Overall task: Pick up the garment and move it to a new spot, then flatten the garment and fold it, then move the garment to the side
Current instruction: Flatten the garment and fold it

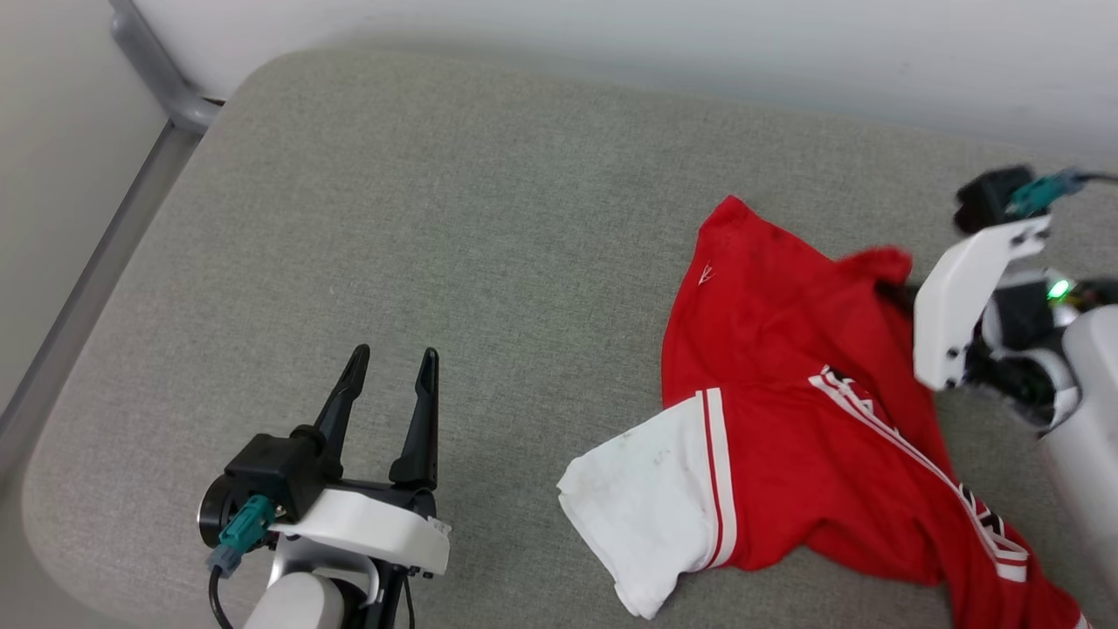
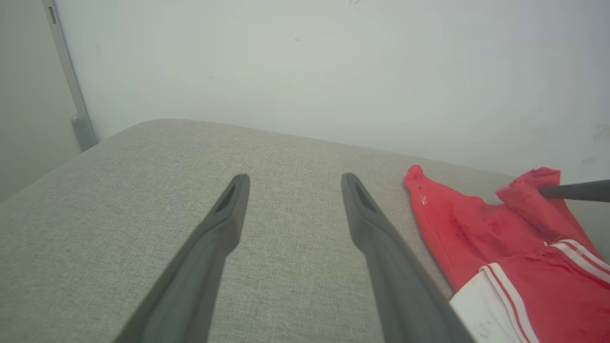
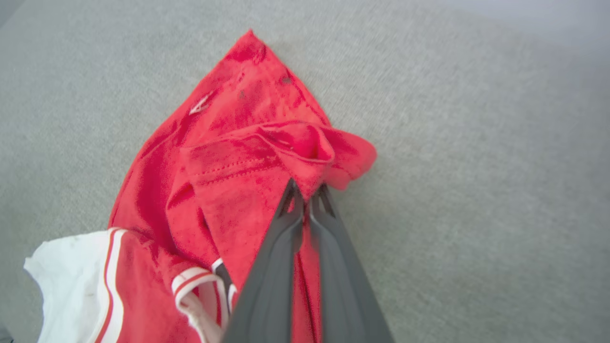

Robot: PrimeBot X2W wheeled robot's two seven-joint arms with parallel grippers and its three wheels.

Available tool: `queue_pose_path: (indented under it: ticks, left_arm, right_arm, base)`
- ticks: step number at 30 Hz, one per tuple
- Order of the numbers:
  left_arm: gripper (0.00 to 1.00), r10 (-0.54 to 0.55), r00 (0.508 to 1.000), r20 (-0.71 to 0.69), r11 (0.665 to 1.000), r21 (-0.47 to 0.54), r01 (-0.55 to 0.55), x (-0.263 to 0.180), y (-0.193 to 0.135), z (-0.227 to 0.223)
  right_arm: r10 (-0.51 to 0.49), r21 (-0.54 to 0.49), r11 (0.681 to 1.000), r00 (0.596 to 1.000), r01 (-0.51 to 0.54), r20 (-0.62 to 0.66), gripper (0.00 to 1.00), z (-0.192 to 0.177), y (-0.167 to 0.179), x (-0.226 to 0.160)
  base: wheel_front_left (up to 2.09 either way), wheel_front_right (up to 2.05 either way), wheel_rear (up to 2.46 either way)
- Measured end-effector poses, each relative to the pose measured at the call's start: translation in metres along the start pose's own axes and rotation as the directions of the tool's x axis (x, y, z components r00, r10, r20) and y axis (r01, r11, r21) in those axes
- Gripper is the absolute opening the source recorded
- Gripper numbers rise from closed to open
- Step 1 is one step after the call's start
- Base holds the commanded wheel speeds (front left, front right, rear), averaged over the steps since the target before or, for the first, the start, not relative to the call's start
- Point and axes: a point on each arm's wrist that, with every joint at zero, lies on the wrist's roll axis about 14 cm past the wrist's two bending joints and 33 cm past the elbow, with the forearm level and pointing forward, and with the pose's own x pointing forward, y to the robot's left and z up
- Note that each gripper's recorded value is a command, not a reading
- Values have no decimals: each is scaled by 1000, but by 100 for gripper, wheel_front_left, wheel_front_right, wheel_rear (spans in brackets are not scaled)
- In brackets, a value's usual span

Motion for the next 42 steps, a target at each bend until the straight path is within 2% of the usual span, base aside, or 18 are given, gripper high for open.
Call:
queue_pose_path:
  ticks: [4, 9, 11, 14, 18, 19, 20, 22, 23, 26, 31, 34, 39, 42]
  left_arm:
    - [100, -18, 1000, 7, 1000, -11, 18, -2, -7, 1]
    - [100, -40, 999, 15, 999, -12, 41, -1, -13, 3]
    - [100, -43, 999, 12, 999, -10, 43, -1, -13, 1]
    - [100, -49, 999, 8, 999, -12, 49, 0, -15, 0]
    - [100, -49, 999, -2, 999, -8, 49, 1, -14, -4]
    - [100, -49, 999, -4, 999, -8, 49, 1, -14, -5]
    - [100, -50, 999, -6, 999, -8, 50, 2, -14, -6]
    - [100, -53, 999, -11, 999, -8, 53, 2, -15, -7]
    - [100, -54, 998, -12, 999, -7, 54, 3, -15, -8]
    - [100, -54, 999, -10, 999, -6, 54, 2, -14, -7]
    - [100, -41, 999, -12, 999, -1, 41, -6, -9, -7]
    - [100, -35, 999, -8, 999, 2, 35, -11, -8, -5]
    - [100, -34, 999, -8, 999, 2, 34, -18, -7, -3]
    - [100, -40, 999, -11, 999, 5, 40, -22, -8, -2]
  right_arm:
    - [-76, 0, 997, 976, 78, 203, 0, 52, -24, -25]
    - [-227, 99, 973, 928, 207, 296, 0, 63, -81, -56]
    - [-298, 163, 952, 908, 260, 295, 0, 51, -109, -66]
    - [-388, 250, 910, 893, 330, 230, 0, 8, -140, -71]
    - [-451, 366, 852, 880, 374, 151, 0, -38, -160, -71]
    - [-456, 395, 840, 879, 371, 143, 21, -46, -159, -68]
    - [-459, 402, 836, 877, 373, 142, 100, -51, -158, -66]
    - [-461, 444, 823, 874, 354, 156, 100, -55, -154, -61]
    - [-465, 438, 827, 866, 352, 183, 100, -51, -153, -61]
    - [-500, 437, 830, 809, 346, 309, 100, -29, -157, -73]
    - [-497, 335, 866, 705, 371, 505, 100, 1, -147, -103]
    - [-472, 271, 880, 664, 390, 580, 100, 3, -135, -122]
    - [-432, 215, 893, 624, 394, 651, 100, -6, -112, -149]
    - [-421, 209, 899, 626, 385, 656, 100, -25, -94, -160]
  base:
    - [0, 0, 0]
    - [0, 0, 0]
    - [0, 0, 0]
    - [0, 0, 0]
    - [0, 0, 0]
    - [0, 0, 0]
    - [0, 0, 0]
    - [0, 0, 0]
    - [0, 0, 0]
    - [0, 0, 0]
    - [0, 0, 0]
    - [0, 0, 0]
    - [0, 0, 0]
    - [0, 0, 0]
